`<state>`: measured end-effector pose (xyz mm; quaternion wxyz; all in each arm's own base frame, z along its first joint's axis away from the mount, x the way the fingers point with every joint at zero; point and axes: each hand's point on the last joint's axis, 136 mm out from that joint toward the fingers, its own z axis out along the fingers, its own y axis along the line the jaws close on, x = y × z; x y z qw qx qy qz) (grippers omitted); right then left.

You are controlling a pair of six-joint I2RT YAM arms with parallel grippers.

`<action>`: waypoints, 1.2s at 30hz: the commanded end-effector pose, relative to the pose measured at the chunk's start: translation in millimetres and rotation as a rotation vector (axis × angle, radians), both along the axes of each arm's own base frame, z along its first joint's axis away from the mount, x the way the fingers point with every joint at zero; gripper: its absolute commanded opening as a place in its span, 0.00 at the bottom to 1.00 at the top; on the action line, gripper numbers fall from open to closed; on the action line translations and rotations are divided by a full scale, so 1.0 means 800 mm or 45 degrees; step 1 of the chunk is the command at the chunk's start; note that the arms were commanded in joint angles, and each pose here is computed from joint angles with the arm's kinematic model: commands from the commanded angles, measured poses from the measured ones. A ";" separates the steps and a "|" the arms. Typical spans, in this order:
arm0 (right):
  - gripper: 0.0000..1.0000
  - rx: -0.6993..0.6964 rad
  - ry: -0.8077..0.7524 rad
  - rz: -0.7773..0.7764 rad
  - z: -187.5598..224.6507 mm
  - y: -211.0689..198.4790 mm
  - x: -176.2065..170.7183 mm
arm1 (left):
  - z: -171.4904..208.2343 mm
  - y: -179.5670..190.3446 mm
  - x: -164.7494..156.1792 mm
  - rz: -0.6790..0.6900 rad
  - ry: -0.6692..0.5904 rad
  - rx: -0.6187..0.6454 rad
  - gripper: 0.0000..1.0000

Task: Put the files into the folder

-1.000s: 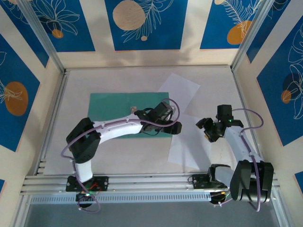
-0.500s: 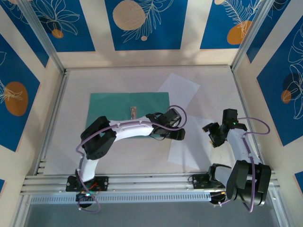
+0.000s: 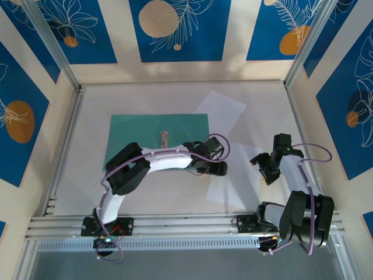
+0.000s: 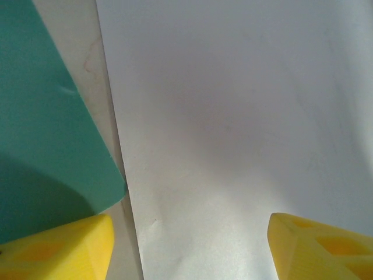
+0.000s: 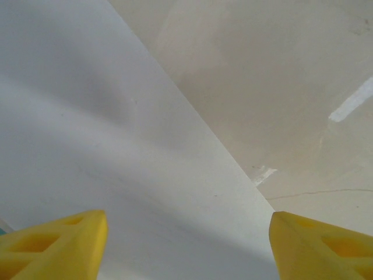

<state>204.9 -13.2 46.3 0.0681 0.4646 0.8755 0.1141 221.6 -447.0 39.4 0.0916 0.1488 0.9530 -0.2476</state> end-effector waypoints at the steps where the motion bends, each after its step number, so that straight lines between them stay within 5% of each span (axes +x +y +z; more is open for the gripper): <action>1: 0.75 0.000 0.026 -0.005 0.001 -0.002 -0.001 | 0.001 -0.013 -0.006 -0.010 0.034 -0.049 0.67; 13: 0.74 0.053 0.084 0.016 -0.017 0.006 0.002 | -0.008 -0.018 -0.010 -0.004 0.066 -0.078 0.65; 26: 0.75 0.039 0.072 0.023 -0.015 0.005 0.008 | -0.013 0.003 -0.001 0.016 0.007 0.062 0.72; 36: 0.74 0.098 0.073 0.048 -0.023 0.015 0.012 | -0.021 -0.007 -0.006 0.023 0.052 0.033 0.64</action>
